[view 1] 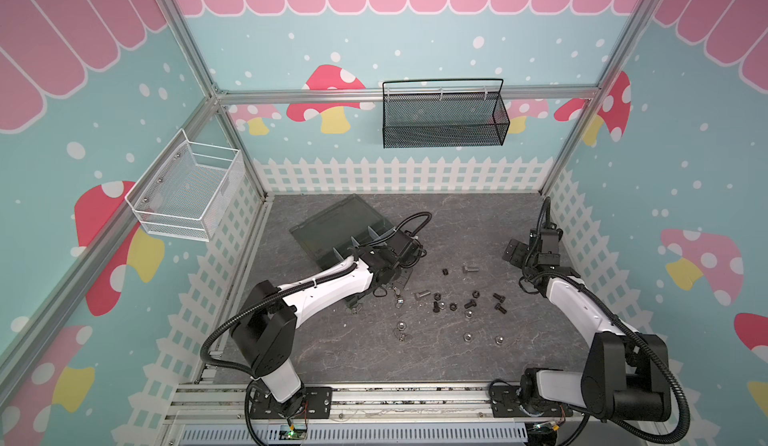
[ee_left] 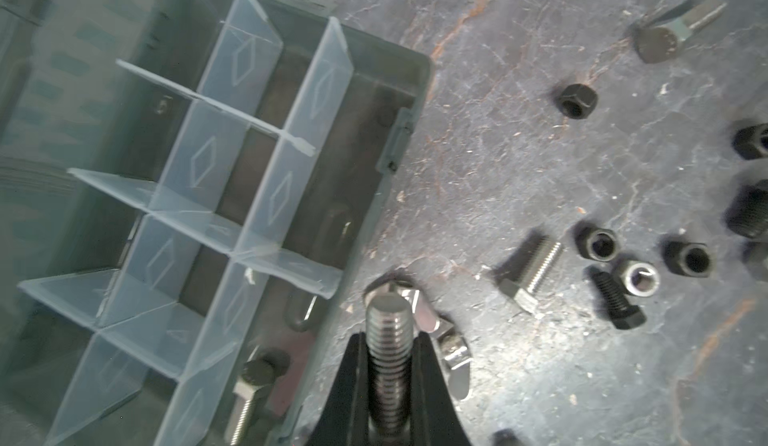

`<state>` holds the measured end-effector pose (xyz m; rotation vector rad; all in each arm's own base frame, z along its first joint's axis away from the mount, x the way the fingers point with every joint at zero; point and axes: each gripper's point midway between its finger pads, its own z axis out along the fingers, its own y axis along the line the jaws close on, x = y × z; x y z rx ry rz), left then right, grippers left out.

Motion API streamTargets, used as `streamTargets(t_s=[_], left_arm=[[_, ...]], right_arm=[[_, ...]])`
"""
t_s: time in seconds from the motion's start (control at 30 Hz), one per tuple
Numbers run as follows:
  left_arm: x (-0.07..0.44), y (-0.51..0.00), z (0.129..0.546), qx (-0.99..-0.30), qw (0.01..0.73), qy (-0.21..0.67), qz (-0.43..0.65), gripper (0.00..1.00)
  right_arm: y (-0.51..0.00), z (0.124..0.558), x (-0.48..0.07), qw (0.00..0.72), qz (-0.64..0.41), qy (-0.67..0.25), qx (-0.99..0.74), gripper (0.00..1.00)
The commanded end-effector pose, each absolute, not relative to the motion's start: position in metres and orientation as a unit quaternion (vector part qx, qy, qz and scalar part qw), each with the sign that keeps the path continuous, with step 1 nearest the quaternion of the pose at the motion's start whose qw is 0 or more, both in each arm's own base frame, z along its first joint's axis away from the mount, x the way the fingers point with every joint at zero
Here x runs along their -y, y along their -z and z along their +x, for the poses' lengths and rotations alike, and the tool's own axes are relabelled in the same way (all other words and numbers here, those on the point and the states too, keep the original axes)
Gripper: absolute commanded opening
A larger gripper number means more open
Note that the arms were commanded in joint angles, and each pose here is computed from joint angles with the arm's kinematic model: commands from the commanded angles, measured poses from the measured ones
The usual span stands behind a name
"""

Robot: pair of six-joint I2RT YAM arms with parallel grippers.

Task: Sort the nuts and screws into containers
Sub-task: 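Lift the silver bolt and drop it into an organizer compartment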

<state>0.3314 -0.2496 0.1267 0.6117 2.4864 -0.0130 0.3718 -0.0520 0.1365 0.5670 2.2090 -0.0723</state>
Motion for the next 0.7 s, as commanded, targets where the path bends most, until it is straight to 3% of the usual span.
streamTargets(t_s=[0.0,0.67], left_arm=[[0.213,-0.132,0.343,-0.926,0.307,-0.047,0.216,0.0],[0.165,-0.092,0.343,-0.932,0.266,-0.093,0.226,0.0]], right_arm=[[-0.147,0.376,0.048,0.426,0.23,0.017,-0.875,0.98],[-0.147,0.375,0.048,0.426,0.232,0.013,-0.874,0.98]])
